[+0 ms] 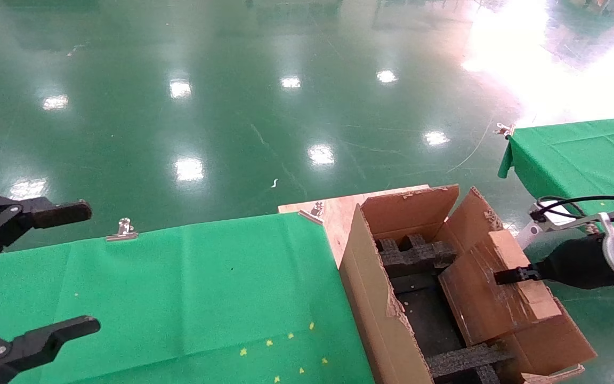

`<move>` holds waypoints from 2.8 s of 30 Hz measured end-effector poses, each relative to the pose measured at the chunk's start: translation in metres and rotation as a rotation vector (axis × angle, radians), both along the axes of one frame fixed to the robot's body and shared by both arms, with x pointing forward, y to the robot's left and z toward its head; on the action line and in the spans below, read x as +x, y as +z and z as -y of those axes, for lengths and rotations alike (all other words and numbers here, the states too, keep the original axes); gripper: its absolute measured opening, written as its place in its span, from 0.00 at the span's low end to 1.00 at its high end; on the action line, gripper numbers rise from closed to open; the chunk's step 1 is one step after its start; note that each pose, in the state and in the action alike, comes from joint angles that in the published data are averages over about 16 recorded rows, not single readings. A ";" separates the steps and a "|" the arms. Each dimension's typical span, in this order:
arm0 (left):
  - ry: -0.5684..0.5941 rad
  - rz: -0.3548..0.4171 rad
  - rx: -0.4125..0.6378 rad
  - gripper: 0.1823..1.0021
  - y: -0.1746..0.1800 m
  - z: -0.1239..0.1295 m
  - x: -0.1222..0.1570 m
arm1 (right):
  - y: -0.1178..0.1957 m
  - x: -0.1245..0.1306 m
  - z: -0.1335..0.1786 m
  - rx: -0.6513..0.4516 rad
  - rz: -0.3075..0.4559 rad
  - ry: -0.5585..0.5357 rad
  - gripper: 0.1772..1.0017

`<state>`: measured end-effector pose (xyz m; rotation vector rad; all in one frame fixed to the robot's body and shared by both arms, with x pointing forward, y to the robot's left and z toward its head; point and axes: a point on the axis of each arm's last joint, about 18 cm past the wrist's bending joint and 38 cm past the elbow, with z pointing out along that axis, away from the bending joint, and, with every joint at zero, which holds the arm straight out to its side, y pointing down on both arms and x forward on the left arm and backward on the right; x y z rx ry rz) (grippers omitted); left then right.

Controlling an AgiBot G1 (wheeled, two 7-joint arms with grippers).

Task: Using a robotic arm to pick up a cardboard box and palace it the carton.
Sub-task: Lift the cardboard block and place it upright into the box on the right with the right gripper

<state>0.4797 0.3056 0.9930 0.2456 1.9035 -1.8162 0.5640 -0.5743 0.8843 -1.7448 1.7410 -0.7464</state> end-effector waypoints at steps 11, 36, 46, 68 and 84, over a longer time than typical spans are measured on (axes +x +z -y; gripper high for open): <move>0.000 0.000 0.000 1.00 0.000 0.000 0.000 | -0.019 0.026 -0.006 -0.013 -0.013 0.005 0.15; 0.000 0.000 0.000 1.00 0.000 0.000 0.000 | -0.057 0.065 -0.023 -0.116 -0.069 0.049 0.14; 0.000 0.000 0.000 1.00 0.000 0.000 0.000 | -0.069 0.071 -0.028 -0.131 -0.083 0.054 0.14; 0.000 0.000 0.000 1.00 0.000 0.000 0.000 | -0.066 0.073 -0.030 -0.136 -0.077 0.060 0.24; 0.000 0.000 0.000 1.00 0.000 0.000 0.000 | -0.045 0.075 -0.030 -0.144 -0.043 0.082 0.62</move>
